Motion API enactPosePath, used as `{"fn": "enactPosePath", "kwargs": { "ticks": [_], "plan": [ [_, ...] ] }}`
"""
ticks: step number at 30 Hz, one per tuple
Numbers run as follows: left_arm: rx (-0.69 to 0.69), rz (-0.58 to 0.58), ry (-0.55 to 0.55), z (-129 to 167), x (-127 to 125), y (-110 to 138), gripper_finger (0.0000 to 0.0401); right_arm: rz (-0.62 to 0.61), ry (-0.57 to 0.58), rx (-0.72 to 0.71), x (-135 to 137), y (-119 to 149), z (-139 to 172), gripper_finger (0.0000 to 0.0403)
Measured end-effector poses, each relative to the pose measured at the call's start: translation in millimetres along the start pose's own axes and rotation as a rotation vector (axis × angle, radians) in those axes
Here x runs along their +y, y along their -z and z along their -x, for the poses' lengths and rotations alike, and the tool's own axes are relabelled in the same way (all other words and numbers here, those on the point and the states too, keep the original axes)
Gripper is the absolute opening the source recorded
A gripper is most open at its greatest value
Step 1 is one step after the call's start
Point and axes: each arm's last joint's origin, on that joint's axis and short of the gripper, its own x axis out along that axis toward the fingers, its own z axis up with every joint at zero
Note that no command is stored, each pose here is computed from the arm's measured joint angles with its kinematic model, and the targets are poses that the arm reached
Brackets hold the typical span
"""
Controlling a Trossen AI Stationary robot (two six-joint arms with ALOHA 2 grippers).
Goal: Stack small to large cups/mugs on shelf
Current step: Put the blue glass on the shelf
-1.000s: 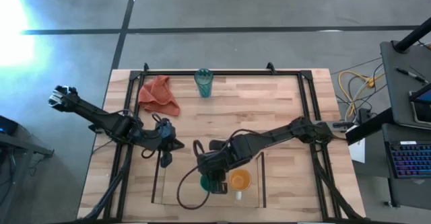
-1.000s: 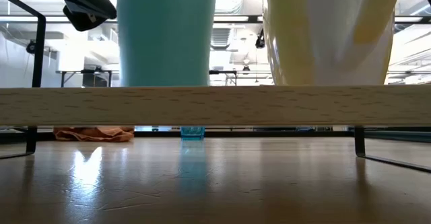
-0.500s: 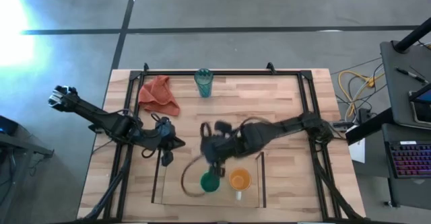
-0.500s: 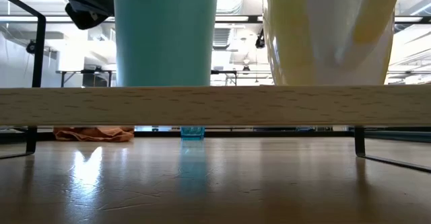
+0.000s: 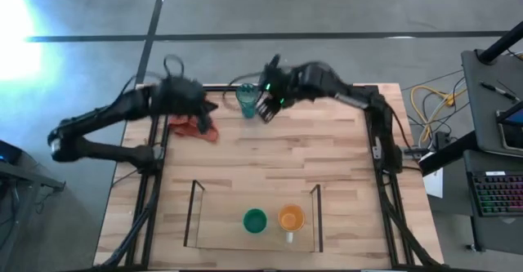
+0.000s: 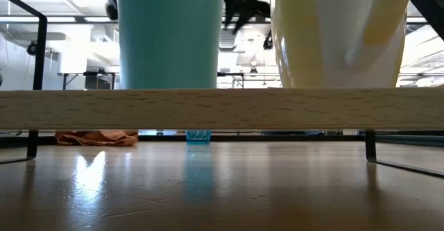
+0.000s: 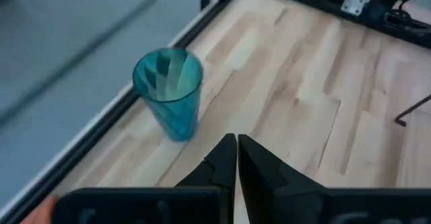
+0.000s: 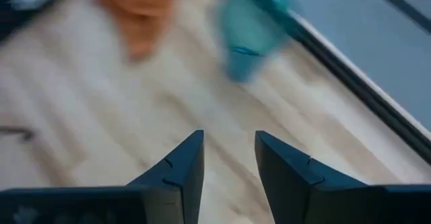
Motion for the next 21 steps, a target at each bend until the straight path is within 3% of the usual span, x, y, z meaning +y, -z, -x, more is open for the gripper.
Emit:
{"fn": "enactPosePath", "kwargs": {
  "ticks": [3,5,8,15,21],
  "plan": [
    [0.0,0.079,0.111,-16.8,44.1,-8.2,0.0001,-0.105,0.038,0.027,-37.7,-11.3,2.5,0.0125],
    [-0.011,0.137,0.187,-26.2,68.2,-8.4,0.0001,-0.165,-0.003,0.014,-56.3,-21.9,0.2,0.0125],
    [-0.004,0.16,0.191,-30.5,90.5,-3.7,0.0001,-0.223,-0.051,-0.029,-70.5,-38.9,-20.7,0.0125],
    [-0.023,0.107,0.129,-20.1,102.6,0.5,0.0001,-0.273,-0.084,0.009,-83.7,-55.0,-95.9,0.0125],
    [-0.007,0.105,0.133,-23.1,102.8,4.8,0.0001,-0.279,-0.055,0.031,-89.8,-55.4,-116.7,0.0125]
  ]
}}
